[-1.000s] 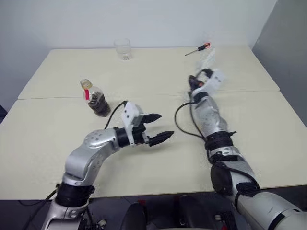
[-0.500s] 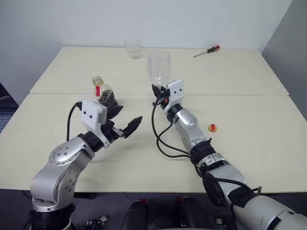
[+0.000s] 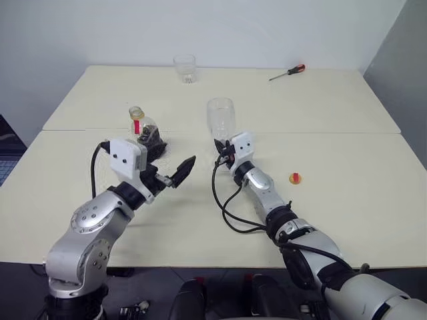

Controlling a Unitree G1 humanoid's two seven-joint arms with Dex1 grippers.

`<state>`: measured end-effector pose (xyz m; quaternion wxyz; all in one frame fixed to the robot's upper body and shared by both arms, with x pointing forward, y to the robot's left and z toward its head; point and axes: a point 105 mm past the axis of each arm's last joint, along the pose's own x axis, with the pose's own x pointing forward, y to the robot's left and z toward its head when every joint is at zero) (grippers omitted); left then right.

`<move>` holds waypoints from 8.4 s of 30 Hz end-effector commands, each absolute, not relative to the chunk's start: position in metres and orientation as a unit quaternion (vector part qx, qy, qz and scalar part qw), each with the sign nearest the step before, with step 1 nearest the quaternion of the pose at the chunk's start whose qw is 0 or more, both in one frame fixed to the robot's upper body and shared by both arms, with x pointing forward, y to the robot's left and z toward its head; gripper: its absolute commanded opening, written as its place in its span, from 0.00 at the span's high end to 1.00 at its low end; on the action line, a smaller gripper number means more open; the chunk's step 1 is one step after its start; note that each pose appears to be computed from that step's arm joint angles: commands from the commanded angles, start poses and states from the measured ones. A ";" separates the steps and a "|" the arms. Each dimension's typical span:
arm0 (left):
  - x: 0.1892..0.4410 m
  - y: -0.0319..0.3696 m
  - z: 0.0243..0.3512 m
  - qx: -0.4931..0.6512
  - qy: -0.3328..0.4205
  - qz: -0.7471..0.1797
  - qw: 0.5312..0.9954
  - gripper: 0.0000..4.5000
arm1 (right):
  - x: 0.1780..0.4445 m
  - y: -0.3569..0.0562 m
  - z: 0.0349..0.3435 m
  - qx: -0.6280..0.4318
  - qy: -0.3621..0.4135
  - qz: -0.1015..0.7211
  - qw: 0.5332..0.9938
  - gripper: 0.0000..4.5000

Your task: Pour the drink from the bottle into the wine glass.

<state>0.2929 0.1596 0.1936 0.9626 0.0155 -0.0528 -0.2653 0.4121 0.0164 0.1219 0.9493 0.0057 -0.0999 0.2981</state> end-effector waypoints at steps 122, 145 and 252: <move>0.446 0.202 0.206 0.190 -0.099 -0.201 0.956 0.78 | 0.268 -0.079 0.227 -0.073 -0.152 0.491 0.854 0.41; 0.437 0.106 0.296 0.558 -0.206 -0.343 0.727 0.78 | 0.314 -0.085 0.270 -0.066 -0.157 0.436 0.884 0.41; 0.442 0.116 0.335 0.750 -0.239 -0.224 0.575 0.78 | 0.316 -0.079 0.264 -0.059 -0.160 0.435 0.884 0.41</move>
